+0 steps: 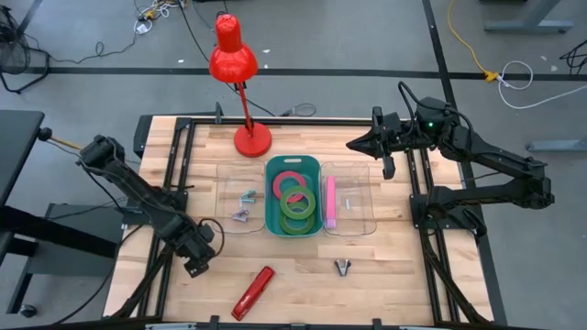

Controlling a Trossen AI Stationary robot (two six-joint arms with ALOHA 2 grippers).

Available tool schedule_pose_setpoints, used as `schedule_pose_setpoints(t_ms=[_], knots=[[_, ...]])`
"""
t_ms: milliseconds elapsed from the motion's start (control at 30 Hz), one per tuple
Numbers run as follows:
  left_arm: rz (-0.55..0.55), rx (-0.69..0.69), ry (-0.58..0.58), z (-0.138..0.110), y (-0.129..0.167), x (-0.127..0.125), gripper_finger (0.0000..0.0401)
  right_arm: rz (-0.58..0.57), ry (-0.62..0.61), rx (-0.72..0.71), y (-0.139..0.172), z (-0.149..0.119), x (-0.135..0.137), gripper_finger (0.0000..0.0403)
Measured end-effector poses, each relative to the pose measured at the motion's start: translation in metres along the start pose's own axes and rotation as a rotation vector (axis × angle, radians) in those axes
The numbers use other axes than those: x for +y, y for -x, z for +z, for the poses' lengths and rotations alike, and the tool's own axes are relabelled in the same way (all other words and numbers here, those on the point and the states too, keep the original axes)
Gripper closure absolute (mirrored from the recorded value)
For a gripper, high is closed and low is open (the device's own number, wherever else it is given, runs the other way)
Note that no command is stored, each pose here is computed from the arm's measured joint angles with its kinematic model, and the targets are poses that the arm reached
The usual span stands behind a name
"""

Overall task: Pick and place Stapler, Stapler remover, tape
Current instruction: Put the light blue stapler remover into the left transparent bin

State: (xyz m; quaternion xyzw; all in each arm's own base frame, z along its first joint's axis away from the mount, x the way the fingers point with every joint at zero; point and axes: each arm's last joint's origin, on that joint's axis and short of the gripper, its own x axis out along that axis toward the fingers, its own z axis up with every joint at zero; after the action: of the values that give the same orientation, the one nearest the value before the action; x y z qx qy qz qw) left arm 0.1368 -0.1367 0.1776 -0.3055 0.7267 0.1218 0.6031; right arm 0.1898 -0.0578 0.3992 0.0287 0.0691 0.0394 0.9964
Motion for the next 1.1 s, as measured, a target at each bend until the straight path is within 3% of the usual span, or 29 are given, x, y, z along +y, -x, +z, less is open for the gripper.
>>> schedule_pose_setpoints(t_ms=[433,900,1100], knots=[[-0.037,0.025,0.008,0.003,-0.019,0.009,0.0171,0.000,-0.002,0.000,0.000,0.000,0.000,0.0399],[-0.050,0.041,0.002,0.003,-0.019,0.008,0.0259,-0.002,-0.003,0.000,0.000,0.000,0.000,0.0399],[-0.049,0.025,0.003,0.003,-0.019,0.008,0.0264,-0.002,-0.022,0.000,0.000,0.000,0.000,0.0399]])
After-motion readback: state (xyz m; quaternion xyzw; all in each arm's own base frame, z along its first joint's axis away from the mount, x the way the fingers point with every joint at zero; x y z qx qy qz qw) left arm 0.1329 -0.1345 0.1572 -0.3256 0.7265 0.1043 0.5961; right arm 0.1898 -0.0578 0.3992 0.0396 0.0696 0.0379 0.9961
